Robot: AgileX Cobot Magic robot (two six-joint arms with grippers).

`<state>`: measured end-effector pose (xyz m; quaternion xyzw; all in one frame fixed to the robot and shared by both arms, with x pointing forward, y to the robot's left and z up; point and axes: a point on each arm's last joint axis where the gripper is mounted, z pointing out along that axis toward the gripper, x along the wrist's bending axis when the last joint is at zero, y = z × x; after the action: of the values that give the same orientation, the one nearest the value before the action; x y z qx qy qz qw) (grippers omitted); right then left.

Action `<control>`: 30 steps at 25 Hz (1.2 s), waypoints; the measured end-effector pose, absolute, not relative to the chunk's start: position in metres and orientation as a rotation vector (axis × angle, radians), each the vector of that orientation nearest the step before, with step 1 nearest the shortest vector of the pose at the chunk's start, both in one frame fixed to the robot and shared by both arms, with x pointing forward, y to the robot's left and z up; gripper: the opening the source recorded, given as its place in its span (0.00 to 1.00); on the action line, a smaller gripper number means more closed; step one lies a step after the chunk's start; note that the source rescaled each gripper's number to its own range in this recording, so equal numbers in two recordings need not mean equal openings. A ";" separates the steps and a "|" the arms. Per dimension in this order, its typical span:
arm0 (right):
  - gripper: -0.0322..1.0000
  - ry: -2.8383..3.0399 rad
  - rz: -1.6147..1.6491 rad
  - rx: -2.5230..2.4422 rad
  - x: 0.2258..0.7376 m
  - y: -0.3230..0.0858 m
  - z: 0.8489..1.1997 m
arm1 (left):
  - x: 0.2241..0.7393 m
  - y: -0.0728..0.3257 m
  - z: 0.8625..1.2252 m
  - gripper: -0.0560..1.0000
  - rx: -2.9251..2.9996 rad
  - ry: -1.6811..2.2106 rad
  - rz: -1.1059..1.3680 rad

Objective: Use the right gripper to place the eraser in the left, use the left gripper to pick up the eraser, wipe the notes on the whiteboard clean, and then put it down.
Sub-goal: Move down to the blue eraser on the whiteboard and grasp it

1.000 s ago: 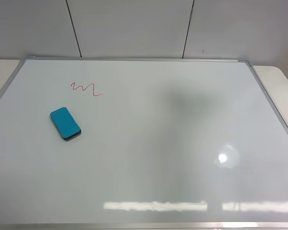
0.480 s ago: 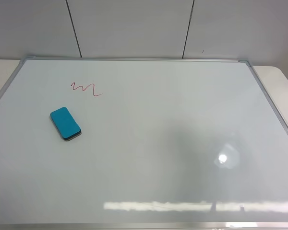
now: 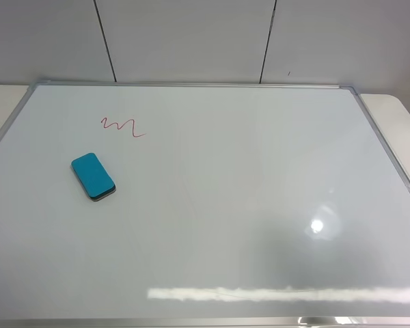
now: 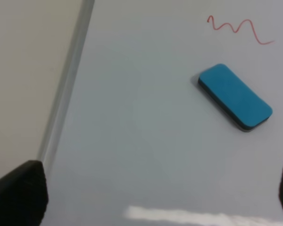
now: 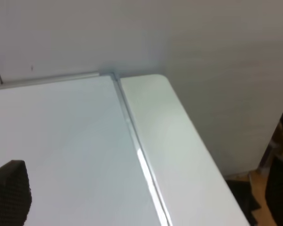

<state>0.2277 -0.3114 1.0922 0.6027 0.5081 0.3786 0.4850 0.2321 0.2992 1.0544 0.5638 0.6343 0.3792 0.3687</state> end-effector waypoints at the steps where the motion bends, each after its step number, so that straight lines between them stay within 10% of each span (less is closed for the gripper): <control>1: 1.00 1.245 0.927 1.480 0.226 -0.311 1.087 | 0.232 0.299 1.054 1.00 1.447 1.628 0.974; 30: 1.00 1.465 0.891 1.590 0.233 -0.302 1.053 | 0.232 0.299 1.054 1.00 1.447 1.628 0.974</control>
<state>0.2333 -0.3015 1.0533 0.6260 0.5765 0.3508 0.3907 0.2321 0.2992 1.0544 0.5638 0.6343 0.3792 0.3687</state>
